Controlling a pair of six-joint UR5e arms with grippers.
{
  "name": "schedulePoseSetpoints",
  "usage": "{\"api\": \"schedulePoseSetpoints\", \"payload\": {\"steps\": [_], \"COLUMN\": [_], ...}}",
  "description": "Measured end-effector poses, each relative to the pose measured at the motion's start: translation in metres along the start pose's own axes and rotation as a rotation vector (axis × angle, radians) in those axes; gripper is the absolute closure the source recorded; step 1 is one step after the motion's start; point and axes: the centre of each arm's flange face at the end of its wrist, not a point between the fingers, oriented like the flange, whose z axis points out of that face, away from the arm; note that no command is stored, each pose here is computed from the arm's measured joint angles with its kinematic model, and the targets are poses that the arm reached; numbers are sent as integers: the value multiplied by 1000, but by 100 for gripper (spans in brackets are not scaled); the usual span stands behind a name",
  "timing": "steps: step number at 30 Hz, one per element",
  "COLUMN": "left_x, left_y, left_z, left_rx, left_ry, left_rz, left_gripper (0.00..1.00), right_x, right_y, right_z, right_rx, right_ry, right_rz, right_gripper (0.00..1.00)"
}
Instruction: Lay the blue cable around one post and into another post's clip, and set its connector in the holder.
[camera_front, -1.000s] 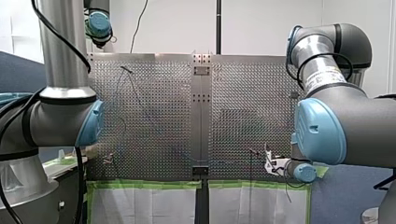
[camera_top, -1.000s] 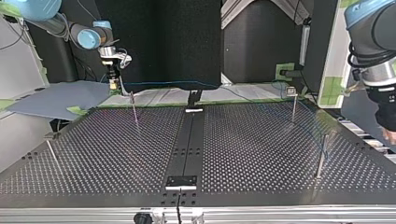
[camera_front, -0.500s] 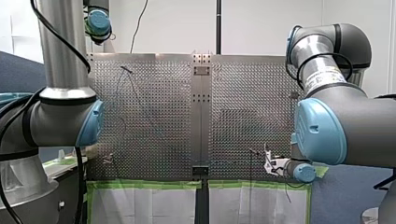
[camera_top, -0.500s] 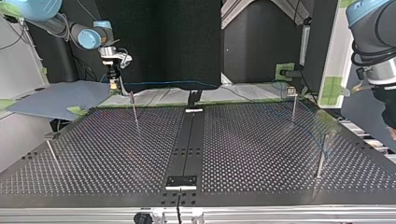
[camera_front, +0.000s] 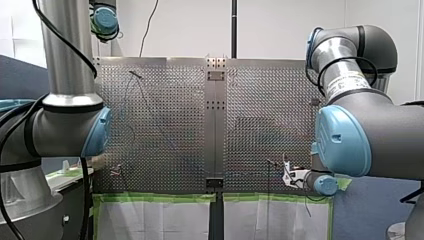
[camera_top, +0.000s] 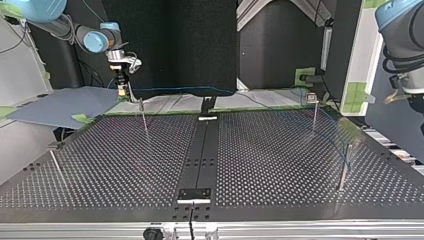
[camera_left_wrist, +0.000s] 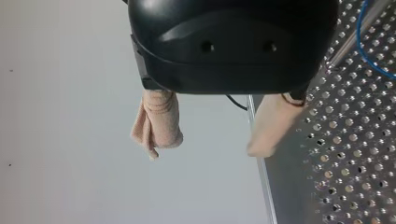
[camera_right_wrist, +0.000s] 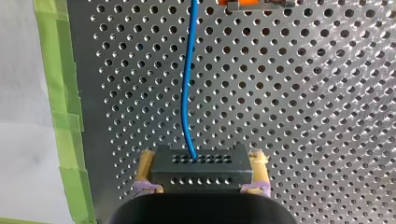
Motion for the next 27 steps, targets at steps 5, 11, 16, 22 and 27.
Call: {"api": "schedulePoseSetpoints", "payload": {"steps": [5, 11, 16, 22, 27], "left_x": [4, 6, 3, 2, 2], "left_y": [-5, -17, -26, -36, -44], "left_z": [3, 3, 1, -3, -7], "left_rx": [20, 87, 151, 221, 277], "left_ry": [6, -2, -19, -26, -27], "left_rz": [3, 1, -7, -30, -40], "left_gripper": [0, 0, 0, 0, 0], "right_x": [-1, -1, -1, -1, -1], "right_y": [0, 0, -1, -1, -1], "right_z": [0, 0, 0, 0, 0], "right_rx": [0, 1, 1, 1, 1], "right_ry": [-1, -1, -2, 0, 0], "right_rz": [0, 0, 1, 3, 4], "right_gripper": [100, 100, 100, 100, 100]}}
